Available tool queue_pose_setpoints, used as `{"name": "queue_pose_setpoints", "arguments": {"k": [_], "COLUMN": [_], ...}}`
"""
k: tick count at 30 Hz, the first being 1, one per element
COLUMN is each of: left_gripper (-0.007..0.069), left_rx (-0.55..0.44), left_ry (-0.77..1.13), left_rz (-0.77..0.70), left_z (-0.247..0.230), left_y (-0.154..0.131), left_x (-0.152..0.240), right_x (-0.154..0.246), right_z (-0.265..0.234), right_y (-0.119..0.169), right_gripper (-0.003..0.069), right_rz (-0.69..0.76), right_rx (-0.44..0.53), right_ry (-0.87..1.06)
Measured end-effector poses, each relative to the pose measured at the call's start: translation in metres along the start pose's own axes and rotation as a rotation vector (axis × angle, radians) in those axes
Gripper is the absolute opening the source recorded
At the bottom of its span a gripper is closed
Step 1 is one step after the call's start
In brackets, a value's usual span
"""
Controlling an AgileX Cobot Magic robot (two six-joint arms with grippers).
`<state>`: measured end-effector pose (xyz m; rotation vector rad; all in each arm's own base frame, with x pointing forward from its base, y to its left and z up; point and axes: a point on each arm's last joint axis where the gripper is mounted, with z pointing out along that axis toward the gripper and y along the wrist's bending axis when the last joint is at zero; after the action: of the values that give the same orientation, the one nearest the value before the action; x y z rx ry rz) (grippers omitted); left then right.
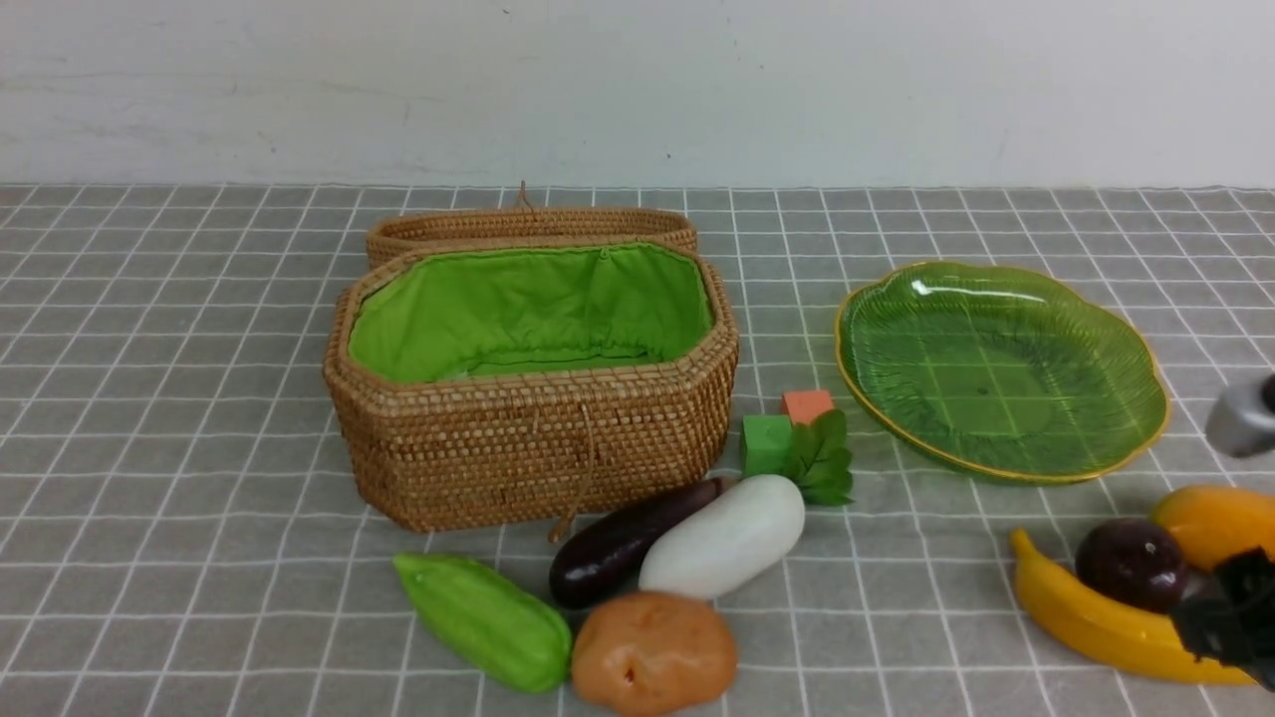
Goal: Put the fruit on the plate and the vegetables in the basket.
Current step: Use the right arm to grab a mangosteen and put it into the right plate
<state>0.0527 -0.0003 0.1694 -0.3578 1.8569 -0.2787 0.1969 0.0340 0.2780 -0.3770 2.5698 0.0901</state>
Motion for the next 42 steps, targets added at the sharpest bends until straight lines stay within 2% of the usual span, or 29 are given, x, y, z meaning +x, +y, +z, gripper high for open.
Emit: {"name": "queue_pose_setpoints", "arguments": {"k": [2,5,7,8,9,13,18,23,26,32,38,42], "left_gripper": [0.0239,0.0239,0.0239,0.0239,0.0239,0.0239,0.0239,0.0239,0.0239,0.0239,0.0239,0.0239], "left_rx": [0.0,0.0,0.0,0.0,0.0,0.0,0.0,0.0,0.0,0.0,0.0,0.0], "left_ry": [0.0,0.0,0.0,0.0,0.0,0.0,0.0,0.0,0.0,0.0,0.0,0.0], "left_rz": [0.0,0.0,0.0,0.0,0.0,0.0,0.0,0.0,0.0,0.0,0.0,0.0], "left_z": [0.0,0.0,0.0,0.0,0.0,0.0,0.0,0.0,0.0,0.0,0.0,0.0], "left_y": [0.0,0.0,0.0,0.0,0.0,0.0,0.0,0.0,0.0,0.0,0.0,0.0], "left_x": [0.0,0.0,0.0,0.0,0.0,0.0,0.0,0.0,0.0,0.0,0.0,0.0], "right_x": [-0.015,-0.03,-0.044,-0.045,-0.051,-0.053,-0.052,-0.053,-0.052,-0.057,-0.081,-0.102], "right_z": [0.009,0.022,0.041,0.048,0.062,0.094,0.124,0.136,0.134,0.11,0.061,0.051], "right_y": [-0.003,-0.007,-0.019,-0.021,-0.033,-0.049,-0.053,-0.056,-0.055,-0.053,-0.052,-0.056], "right_gripper": [0.0654,0.0676,0.0675,0.0673,0.0665,0.0645,0.0622,0.052,0.0517,0.0517,0.0517,0.0517], "right_rz": [0.016,0.06,0.227,0.26,0.4,0.526,0.539,0.534,0.535,0.531,0.48,0.448], "right_rx": [-0.003,0.003,0.024,0.029,0.055,0.087,0.098,0.103,0.102,0.1,0.092,0.092], "right_ry": [0.019,0.034,0.061,0.075,0.099,0.164,0.19,0.182,0.196,0.154,0.039,-0.039]}}
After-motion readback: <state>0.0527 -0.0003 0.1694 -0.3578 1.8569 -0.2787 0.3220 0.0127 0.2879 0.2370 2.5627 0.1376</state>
